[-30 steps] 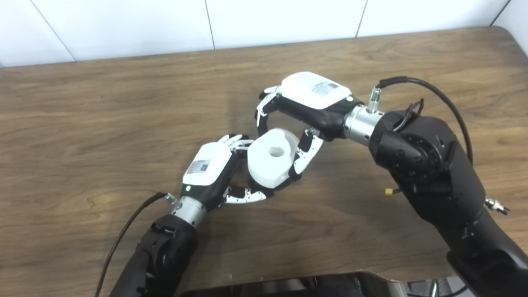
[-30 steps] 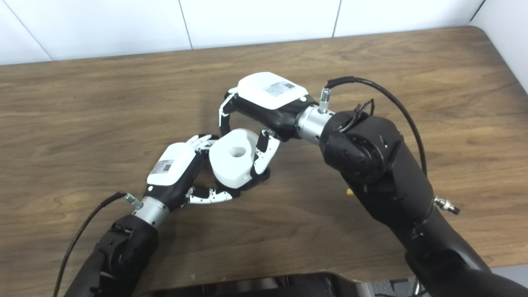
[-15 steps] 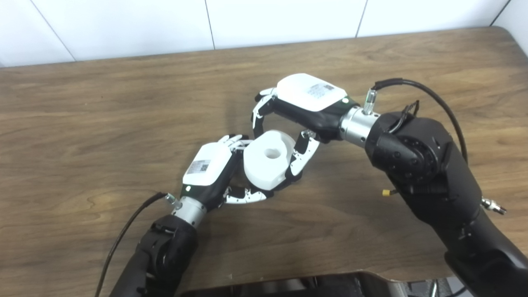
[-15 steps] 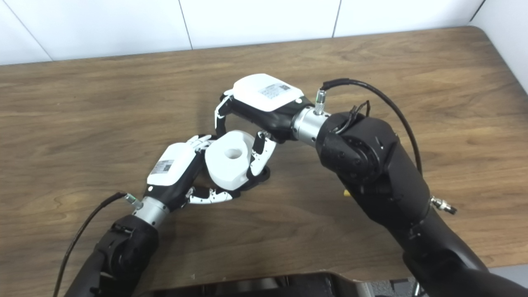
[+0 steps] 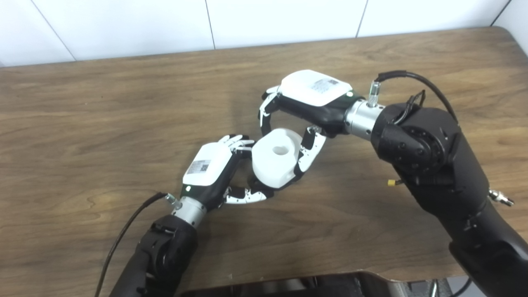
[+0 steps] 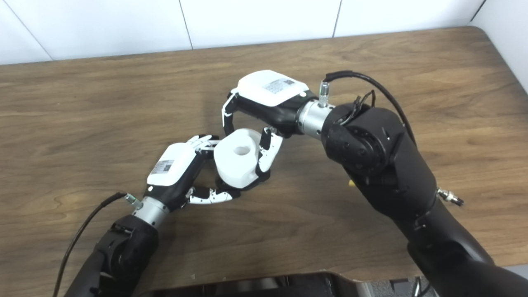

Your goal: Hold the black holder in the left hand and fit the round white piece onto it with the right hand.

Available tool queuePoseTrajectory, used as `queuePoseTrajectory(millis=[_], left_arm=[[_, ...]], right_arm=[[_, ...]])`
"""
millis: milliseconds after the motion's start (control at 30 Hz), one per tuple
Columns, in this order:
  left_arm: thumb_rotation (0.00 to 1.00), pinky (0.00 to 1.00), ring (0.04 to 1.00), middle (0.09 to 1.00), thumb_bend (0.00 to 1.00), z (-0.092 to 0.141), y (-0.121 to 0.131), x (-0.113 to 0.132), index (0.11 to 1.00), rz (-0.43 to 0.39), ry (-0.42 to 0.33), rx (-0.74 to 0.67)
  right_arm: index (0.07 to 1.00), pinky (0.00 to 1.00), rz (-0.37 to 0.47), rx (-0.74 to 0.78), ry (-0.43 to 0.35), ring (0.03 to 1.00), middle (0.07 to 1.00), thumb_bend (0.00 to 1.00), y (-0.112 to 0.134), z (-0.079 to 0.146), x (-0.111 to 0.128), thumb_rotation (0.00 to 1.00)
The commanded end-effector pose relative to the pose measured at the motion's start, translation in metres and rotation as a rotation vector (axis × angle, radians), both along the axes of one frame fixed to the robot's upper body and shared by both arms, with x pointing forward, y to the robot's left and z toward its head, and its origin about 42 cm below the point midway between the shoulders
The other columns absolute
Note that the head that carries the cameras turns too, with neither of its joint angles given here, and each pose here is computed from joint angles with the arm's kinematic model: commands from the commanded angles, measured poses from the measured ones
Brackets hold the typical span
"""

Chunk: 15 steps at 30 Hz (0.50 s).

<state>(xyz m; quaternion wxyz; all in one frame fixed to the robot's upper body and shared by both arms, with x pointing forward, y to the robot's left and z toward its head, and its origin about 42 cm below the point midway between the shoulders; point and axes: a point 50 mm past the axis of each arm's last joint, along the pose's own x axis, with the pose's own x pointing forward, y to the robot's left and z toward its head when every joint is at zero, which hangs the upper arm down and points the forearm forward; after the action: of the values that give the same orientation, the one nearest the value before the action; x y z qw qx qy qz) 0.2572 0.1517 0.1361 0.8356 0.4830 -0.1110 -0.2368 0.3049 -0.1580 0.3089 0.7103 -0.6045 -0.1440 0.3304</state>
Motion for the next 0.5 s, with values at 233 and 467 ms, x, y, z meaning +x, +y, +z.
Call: queuePoseTrajectory(millis=[233,467], left_arm=[[0.05,0.92,0.891,0.813,0.52,-0.0133,0.0037,-0.0077,0.488,-0.027,0.086,0.044],[0.05,0.92,0.891,0.812,0.52,-0.0124,0.0029,-0.0076,0.489,-0.030,0.079,0.045]], right_arm=[[0.481,0.80,-0.014,0.004,-0.071,0.891,0.757,0.53,-0.0052,0.0196,0.0055,0.13],[0.481,0.79,0.002,0.000,-0.061,0.886,0.756,0.53,0.0002,0.0124,0.0026,0.13]])
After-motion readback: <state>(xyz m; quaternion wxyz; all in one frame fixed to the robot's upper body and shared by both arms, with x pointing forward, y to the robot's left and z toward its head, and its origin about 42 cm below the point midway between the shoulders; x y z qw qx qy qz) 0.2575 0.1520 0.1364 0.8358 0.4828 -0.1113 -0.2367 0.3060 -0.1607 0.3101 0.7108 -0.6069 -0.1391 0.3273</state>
